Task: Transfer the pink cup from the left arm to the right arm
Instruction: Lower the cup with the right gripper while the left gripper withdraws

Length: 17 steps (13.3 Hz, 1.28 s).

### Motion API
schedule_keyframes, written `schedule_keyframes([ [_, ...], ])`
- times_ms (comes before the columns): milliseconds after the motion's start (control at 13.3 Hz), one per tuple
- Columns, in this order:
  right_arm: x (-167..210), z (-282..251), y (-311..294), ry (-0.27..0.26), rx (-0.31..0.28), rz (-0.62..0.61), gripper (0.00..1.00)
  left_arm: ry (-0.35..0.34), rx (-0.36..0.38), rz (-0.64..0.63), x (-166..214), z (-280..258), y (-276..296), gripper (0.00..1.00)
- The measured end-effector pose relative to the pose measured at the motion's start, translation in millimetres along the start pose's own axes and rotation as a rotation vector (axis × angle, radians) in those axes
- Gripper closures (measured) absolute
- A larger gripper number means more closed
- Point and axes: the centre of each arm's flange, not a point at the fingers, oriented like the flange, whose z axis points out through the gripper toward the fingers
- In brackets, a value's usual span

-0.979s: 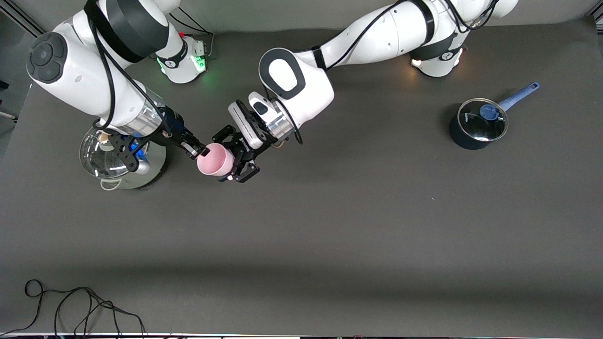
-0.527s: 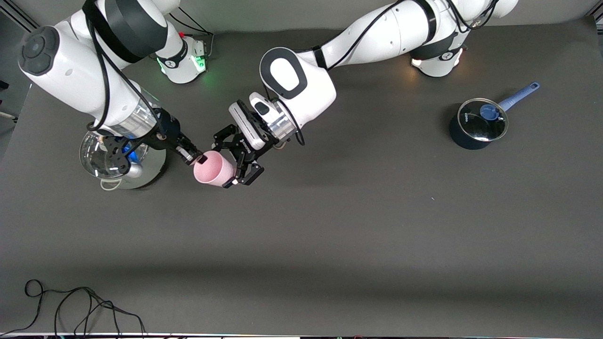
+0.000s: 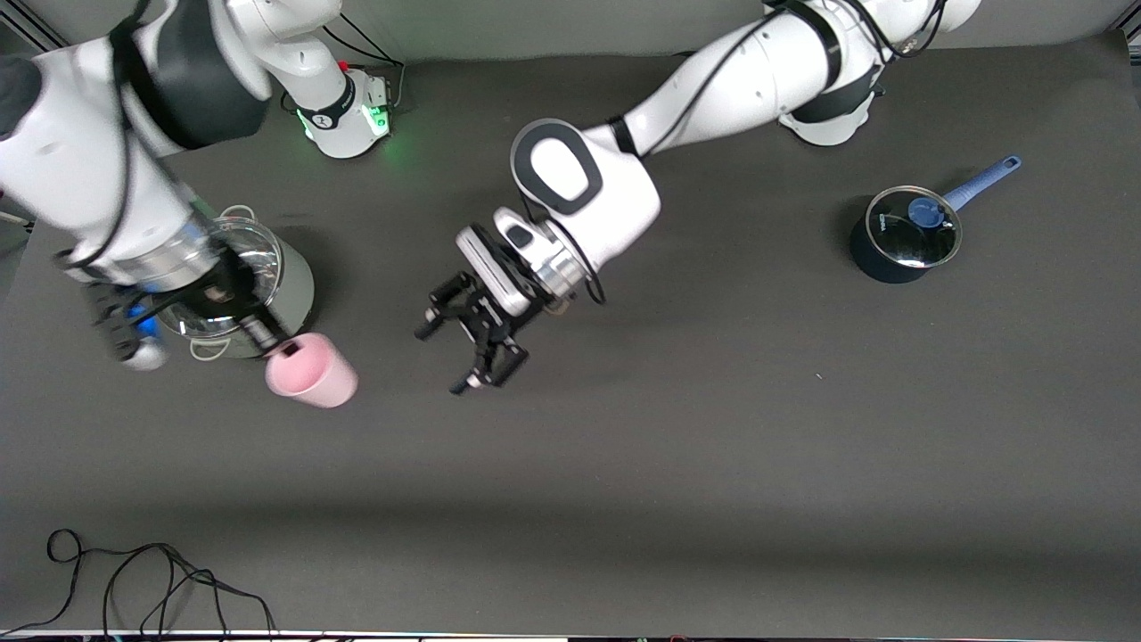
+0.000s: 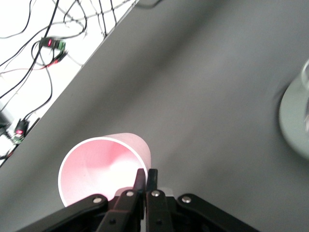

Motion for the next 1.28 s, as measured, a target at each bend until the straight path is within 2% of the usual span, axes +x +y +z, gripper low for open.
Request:
schedule_keyframes([
  [151,48.9,-0.5,37.3,0.008,-0.023,-0.099,0.98,0.023,-0.044,0.009,-11.4,-6.1,-47.2,0.0],
  [377,102.3,-6.9,94.6,-0.032,-0.08,-0.308,0.98,0.079,-0.137,0.04,-20.2,-34.5,-126.2,0.0],
  [603,131.6,-16.4,138.7,-0.094,-0.109,-0.568,0.98,0.115,-0.25,0.105,-42.2,-81.6,-207.3,0.0],
  [829,148.0,-12.4,159.6,-0.113,-0.109,-0.709,0.98,0.114,-0.398,0.213,-73.8,-139.4,-281.1,0.0],
  [979,158.3,10.7,161.5,-0.121,-0.109,-0.761,0.98,0.058,-0.506,0.245,-93.2,-182.2,-321.6,0.0],
  [1130,168.8,55.0,158.0,-0.14,-0.112,-0.823,0.98,-0.069,-0.609,0.239,-108.6,-223.6,-350.2,0.0],
  [1281,178.0,109.1,156.0,-0.164,-0.116,-0.875,0.98,-0.178,-0.681,0.206,-113.6,-262.7,-371.4,0.0],
])
